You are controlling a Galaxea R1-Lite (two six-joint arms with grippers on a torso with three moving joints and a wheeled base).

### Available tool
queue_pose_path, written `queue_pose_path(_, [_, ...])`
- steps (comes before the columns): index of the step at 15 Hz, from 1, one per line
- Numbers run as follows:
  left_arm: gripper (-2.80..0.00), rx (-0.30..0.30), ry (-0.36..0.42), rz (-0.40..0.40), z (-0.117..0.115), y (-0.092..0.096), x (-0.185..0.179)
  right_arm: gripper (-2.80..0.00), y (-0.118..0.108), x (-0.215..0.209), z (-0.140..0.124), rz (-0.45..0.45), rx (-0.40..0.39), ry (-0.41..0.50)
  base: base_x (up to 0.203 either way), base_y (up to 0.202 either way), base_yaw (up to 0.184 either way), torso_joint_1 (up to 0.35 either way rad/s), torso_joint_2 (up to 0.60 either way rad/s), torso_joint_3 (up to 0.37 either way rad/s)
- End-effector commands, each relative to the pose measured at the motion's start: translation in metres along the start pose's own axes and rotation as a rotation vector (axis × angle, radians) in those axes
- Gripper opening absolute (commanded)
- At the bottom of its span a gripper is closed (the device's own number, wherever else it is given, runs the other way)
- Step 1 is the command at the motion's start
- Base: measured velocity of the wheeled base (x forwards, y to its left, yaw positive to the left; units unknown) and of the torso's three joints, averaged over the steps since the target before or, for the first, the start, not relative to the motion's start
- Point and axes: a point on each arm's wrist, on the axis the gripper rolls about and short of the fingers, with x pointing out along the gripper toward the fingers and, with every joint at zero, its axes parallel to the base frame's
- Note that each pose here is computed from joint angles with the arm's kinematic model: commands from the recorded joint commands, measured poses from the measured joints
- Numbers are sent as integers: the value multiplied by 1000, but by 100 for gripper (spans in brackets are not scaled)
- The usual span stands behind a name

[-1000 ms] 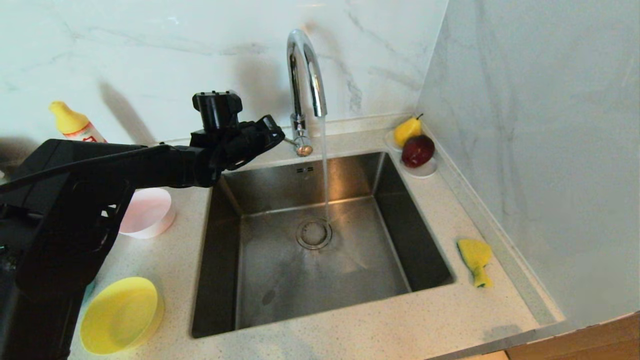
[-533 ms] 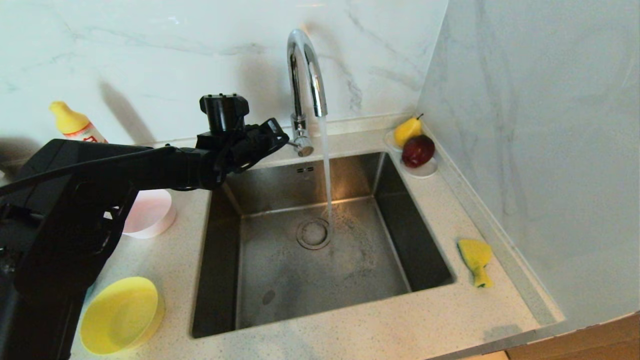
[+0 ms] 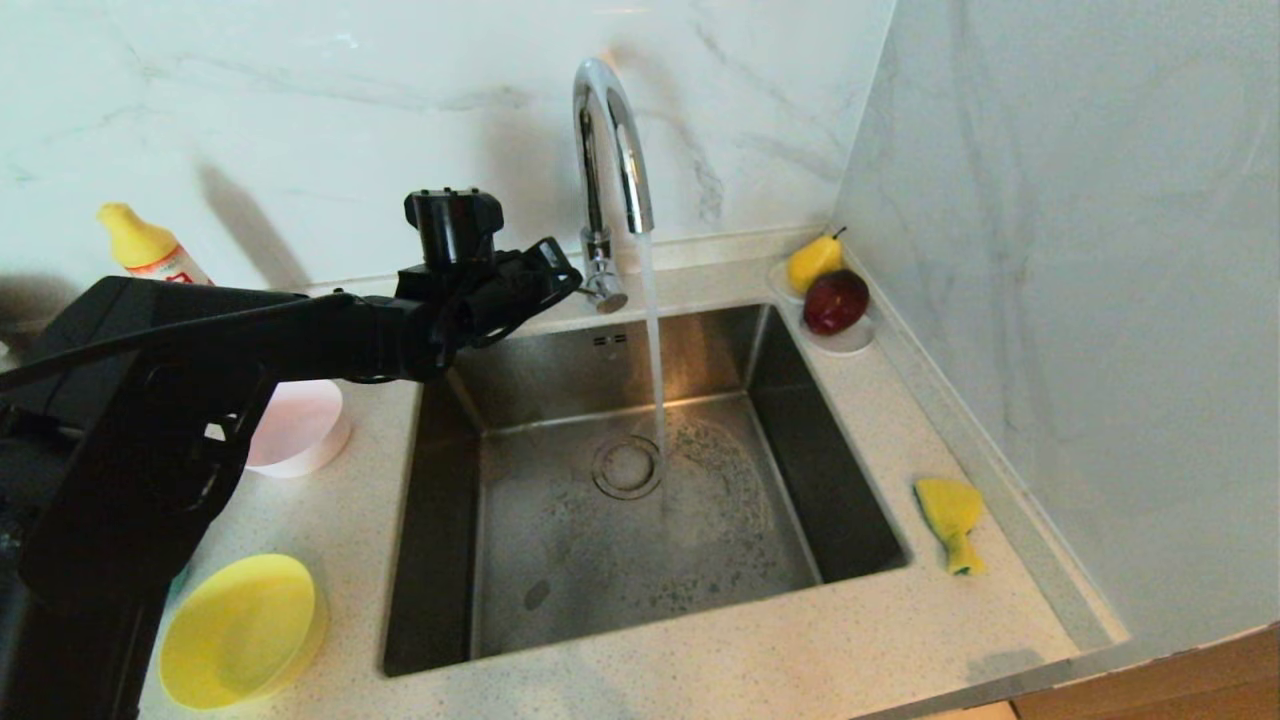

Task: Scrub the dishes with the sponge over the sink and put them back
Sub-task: Turn on the faucet, then pick up a bowl and the sponge

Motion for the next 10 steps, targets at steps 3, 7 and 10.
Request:
queue_pose_path(3, [-280,-1,-102,28,49,8,-21,-280,0,0,0,0,0,1,0,0,0,0,0,0])
queue_pose_path(7, [-280,8,-233,50,97,-16,-62,-280,0,0,0,0,-1,-1,0,0,0,0,0,0])
queue_pose_path(10, [-280,66,-283,114,131,-40,-106,-280,0,0,0,-1,-1,0,0,0,0,0,0,0])
